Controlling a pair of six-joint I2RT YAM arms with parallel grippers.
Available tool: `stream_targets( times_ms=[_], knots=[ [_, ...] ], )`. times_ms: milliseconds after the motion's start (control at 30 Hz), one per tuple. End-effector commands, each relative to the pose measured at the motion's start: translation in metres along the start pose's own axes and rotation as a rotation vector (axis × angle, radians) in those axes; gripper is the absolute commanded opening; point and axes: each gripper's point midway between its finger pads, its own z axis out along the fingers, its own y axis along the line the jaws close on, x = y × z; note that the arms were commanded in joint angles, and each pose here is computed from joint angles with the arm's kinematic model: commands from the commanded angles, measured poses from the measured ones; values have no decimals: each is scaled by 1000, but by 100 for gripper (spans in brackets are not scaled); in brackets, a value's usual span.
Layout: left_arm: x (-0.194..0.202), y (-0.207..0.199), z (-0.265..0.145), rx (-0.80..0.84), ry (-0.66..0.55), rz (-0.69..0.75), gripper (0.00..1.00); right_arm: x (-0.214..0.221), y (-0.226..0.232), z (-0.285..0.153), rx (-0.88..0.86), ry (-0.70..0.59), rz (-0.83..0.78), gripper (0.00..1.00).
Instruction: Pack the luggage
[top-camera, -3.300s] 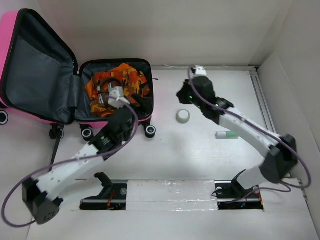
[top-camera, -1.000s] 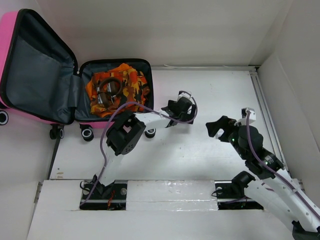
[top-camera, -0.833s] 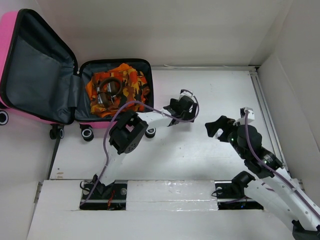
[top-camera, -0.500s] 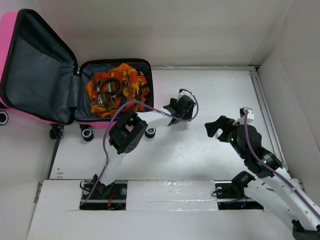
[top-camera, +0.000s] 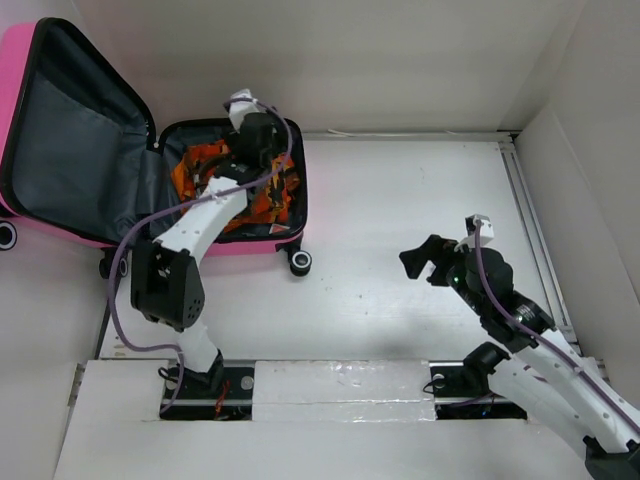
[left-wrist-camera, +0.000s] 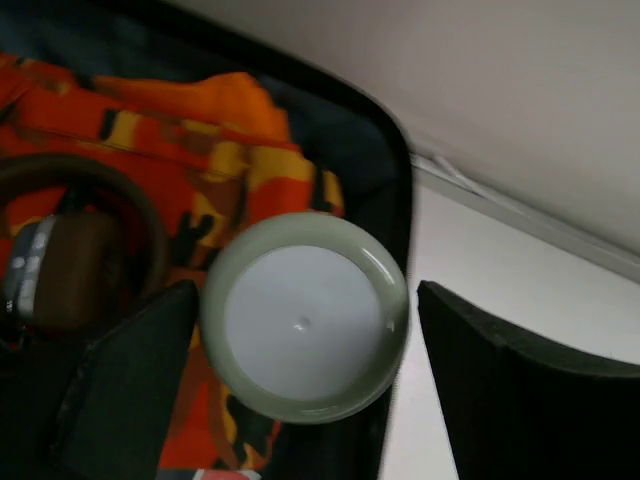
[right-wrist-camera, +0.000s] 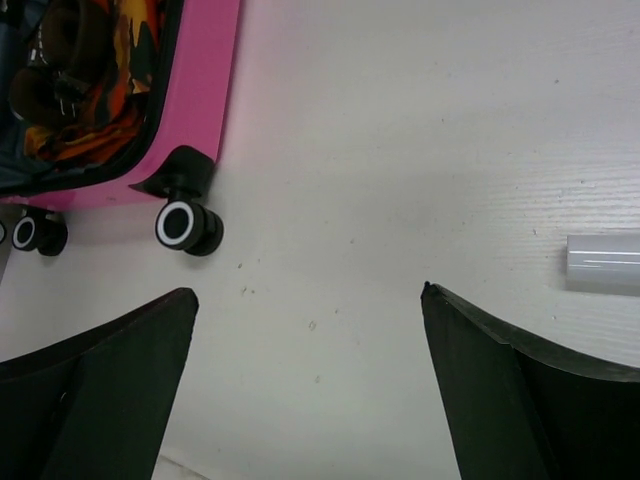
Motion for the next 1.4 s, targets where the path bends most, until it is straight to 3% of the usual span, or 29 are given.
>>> stream_targets(
  times_ms=[0,100,333,433,467,500,567,600,667,733,800,833,900,967,1033,1100,1133,1167,1367],
  knots=[
    [57,47,39,-126,161,3,89,-17,18,-1,-65,-46,-9,100],
    [61,41,35,-118,152,10,93,-20,16,-2,-51,-51,-9,100],
    [23,9,-2,8,74,-47,94,-37,19,-8,-40,-86,-14,100],
    [22,-31,-32,98,26,14,94,-60,26,-18,-44,-146,-9,97],
    [41,-69,-55,187,37,96,94,-68,28,-23,-44,-166,-4,93],
    [54,-91,-65,239,47,139,94,-83,34,-30,-51,-203,6,87],
    [73,-135,-85,323,55,198,94,-104,41,-45,-69,-262,24,42],
    [106,-165,-98,383,95,267,93,-127,47,-62,-76,-322,43,15],
    [144,-190,-108,468,141,310,92,-147,50,-80,-81,-375,61,5],
    [201,-223,-128,673,236,379,92,-169,55,-101,-94,-439,74,5],
    [229,-252,-146,849,251,470,92,-175,52,-109,-72,-452,69,11],
    [266,-264,-164,949,302,531,92,-180,49,-113,-53,-466,75,14],
    [278,-292,-182,1062,263,618,92,-185,48,-119,-46,-480,60,22],
    [313,-308,-190,1106,285,688,92,-182,52,-115,-59,-460,51,28],
    [305,-334,-191,1155,258,690,93,-175,55,-108,-65,-418,23,34],
    [345,-334,-178,1169,319,750,94,-168,60,-102,-88,-382,9,44],
    [330,-354,-178,1187,271,737,94,-165,60,-102,-91,-369,4,47],
    [360,-350,-169,1197,316,771,94,-163,60,-99,-86,-362,2,50],
    [387,-350,-168,1242,376,783,94,-154,53,-92,-57,-334,-8,54]
  ],
)
